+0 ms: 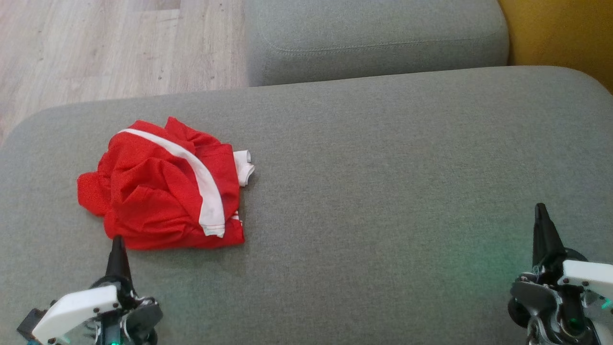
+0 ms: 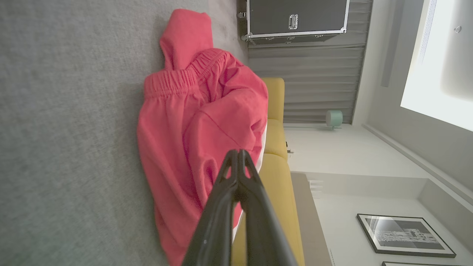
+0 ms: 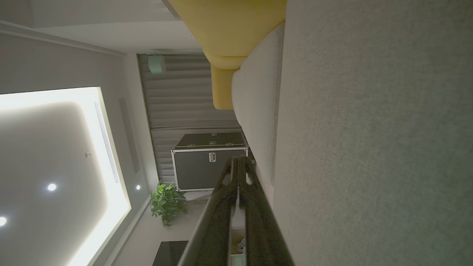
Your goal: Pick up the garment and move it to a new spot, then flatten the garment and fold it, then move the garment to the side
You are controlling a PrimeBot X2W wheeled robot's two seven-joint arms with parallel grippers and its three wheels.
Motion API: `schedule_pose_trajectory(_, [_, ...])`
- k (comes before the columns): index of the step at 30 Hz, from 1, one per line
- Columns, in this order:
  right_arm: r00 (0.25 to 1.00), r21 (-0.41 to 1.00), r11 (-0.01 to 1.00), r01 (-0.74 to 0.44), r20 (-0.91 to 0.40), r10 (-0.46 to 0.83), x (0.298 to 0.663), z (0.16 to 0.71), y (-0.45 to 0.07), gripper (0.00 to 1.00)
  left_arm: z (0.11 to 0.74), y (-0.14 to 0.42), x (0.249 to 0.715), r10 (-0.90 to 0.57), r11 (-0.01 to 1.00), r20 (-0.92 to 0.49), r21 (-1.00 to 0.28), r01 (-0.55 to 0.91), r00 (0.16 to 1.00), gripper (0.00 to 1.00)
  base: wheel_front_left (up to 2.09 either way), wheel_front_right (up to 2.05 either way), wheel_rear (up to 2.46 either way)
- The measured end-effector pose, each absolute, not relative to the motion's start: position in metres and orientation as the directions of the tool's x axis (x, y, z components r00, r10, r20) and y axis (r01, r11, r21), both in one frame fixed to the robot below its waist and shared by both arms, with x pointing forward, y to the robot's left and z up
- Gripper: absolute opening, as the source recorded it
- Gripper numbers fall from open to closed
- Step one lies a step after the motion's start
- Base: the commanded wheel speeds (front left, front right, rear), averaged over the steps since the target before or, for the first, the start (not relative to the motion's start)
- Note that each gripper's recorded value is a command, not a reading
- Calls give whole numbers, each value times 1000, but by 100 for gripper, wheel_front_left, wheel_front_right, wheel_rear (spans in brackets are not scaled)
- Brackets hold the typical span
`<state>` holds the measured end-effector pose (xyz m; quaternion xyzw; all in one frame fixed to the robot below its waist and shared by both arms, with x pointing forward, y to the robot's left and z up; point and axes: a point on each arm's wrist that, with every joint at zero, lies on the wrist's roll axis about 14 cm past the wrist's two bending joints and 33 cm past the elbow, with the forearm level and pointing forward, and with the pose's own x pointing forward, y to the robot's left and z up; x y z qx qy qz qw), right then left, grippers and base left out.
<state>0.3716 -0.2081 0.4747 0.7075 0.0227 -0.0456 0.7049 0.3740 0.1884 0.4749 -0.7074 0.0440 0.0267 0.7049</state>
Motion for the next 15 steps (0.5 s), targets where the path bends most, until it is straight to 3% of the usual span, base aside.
schedule_pose_trajectory(1, [995,995,-5,96,-97,-32,372,475,-208,0,475,188,374,-25,-2,-100,-995,-100,995,0,0,0,0])
schedule_pose_trajectory(2, [995,995,-5,96,-97,-32,372,475,-208,100,475,188,374,-25,-2,-100,-995,-100,995,100,0,0,0])
schedule_pose_trajectory(8, [977,977,-19,212,-212,-34,350,437,-207,100,437,186,352,-27,-11,-218,-976,-218,976,100,0,0,0])
schedule_pose_trajectory(15, [978,979,4,204,-204,-33,351,440,-203,100,439,187,352,-13,-7,-209,-978,-209,978,100,0,0,0])
